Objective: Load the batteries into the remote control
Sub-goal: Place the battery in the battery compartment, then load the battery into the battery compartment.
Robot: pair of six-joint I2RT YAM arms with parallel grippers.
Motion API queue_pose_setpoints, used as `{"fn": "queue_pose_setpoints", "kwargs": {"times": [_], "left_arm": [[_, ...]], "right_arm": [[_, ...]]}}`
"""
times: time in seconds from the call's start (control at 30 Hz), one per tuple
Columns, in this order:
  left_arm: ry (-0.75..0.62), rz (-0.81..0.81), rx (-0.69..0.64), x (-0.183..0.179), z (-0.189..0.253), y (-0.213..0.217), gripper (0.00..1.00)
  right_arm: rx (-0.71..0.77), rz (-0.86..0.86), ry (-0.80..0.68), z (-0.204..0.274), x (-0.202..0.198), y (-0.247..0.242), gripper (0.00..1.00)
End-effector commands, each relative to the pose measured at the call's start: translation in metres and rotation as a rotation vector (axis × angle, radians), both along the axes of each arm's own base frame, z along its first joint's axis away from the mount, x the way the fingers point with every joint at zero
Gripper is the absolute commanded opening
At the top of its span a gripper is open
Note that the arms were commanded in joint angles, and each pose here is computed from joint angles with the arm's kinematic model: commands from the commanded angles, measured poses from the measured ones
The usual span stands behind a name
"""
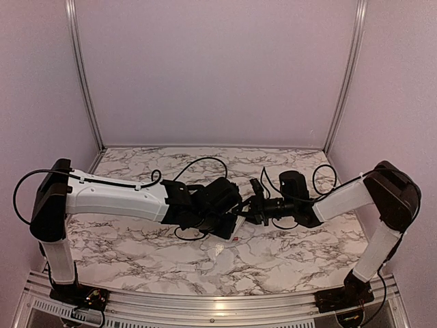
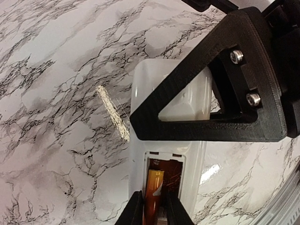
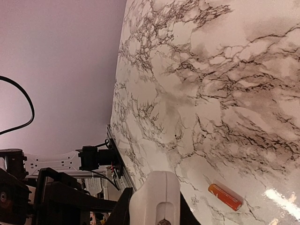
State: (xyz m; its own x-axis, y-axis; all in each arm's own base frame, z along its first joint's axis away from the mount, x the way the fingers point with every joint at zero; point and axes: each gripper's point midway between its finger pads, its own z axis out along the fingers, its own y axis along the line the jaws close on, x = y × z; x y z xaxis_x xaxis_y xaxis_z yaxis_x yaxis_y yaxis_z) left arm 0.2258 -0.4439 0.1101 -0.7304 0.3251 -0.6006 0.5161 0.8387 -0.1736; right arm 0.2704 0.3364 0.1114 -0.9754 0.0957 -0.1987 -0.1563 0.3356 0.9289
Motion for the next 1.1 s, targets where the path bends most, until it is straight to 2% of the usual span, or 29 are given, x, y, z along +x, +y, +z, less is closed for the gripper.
{"fn": "queue_pose_setpoints", "kwargs": {"times": [0.0, 0.27, 0.53, 1.07], "left_arm": [[-0.002, 0.027, 0.101, 0.003, -0.017, 0.015, 0.20], [-0.006, 0.032, 0.088, 0.004, -0.012, 0.013, 0.23], [-0.032, 0.054, 0.058, 0.010, 0.000, 0.010, 0.20], [-0.066, 0.068, 0.013, 0.021, 0.022, 0.003, 0.28]], "right_arm": [[0.079, 0.061, -0.025, 0.022, -0.008, 0.011, 0.00], [0.084, 0.066, -0.018, 0.022, -0.008, 0.012, 0.00], [0.086, 0.069, -0.010, 0.020, -0.011, 0.011, 0.00], [0.114, 0.084, 0.007, 0.023, -0.016, 0.011, 0.00]]}}
